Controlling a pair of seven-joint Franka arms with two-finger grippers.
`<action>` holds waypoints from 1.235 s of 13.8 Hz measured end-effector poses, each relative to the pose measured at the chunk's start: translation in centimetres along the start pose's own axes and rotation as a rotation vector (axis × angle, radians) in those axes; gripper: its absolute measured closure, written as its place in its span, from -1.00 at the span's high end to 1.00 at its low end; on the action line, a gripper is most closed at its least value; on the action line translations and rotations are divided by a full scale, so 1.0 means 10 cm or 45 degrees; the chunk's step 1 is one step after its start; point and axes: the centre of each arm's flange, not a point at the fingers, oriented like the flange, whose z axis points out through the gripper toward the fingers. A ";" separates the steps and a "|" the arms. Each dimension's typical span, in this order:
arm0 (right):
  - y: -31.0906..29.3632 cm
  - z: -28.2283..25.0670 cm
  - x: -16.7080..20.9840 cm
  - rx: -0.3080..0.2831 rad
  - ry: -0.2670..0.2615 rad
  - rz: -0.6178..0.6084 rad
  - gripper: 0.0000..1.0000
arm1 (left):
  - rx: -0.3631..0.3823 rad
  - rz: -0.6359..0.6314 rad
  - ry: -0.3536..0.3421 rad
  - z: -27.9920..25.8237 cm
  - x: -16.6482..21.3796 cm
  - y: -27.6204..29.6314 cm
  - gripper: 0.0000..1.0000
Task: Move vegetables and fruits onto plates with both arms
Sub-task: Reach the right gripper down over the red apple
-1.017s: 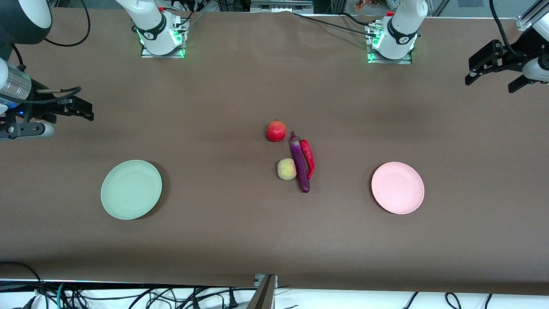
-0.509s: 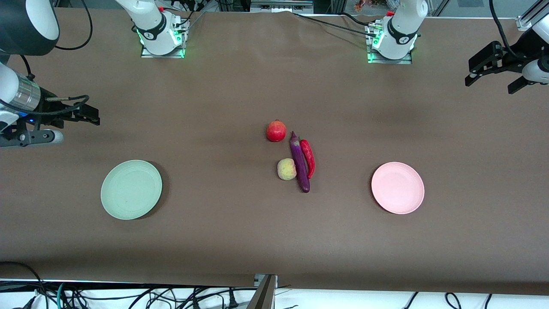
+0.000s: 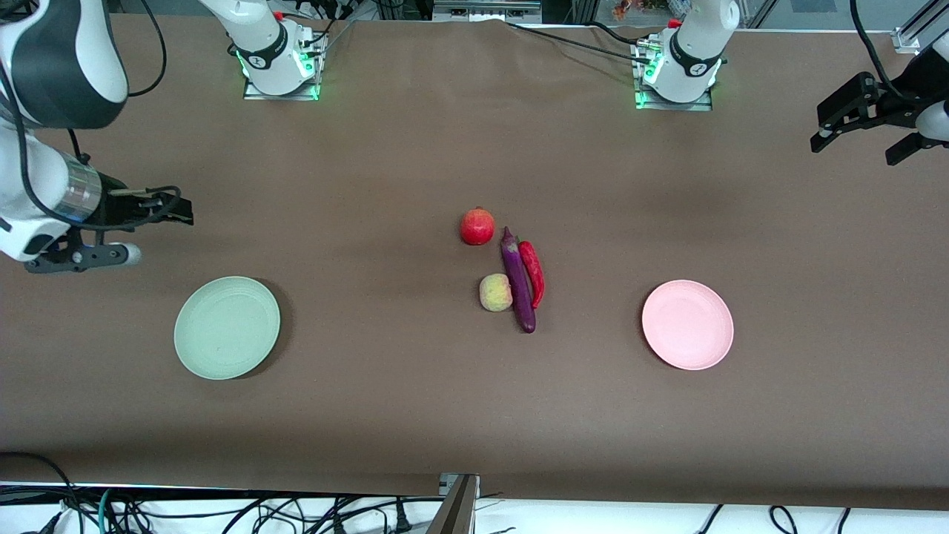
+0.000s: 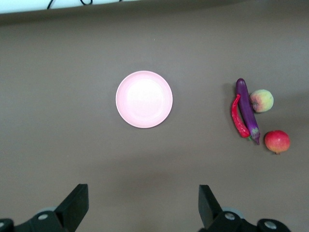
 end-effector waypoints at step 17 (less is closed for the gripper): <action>-4.18 2.17 0.26 0.155 0.145 0.427 1.00 | 0.003 -0.028 0.017 -0.05 0.00 -0.12 1.00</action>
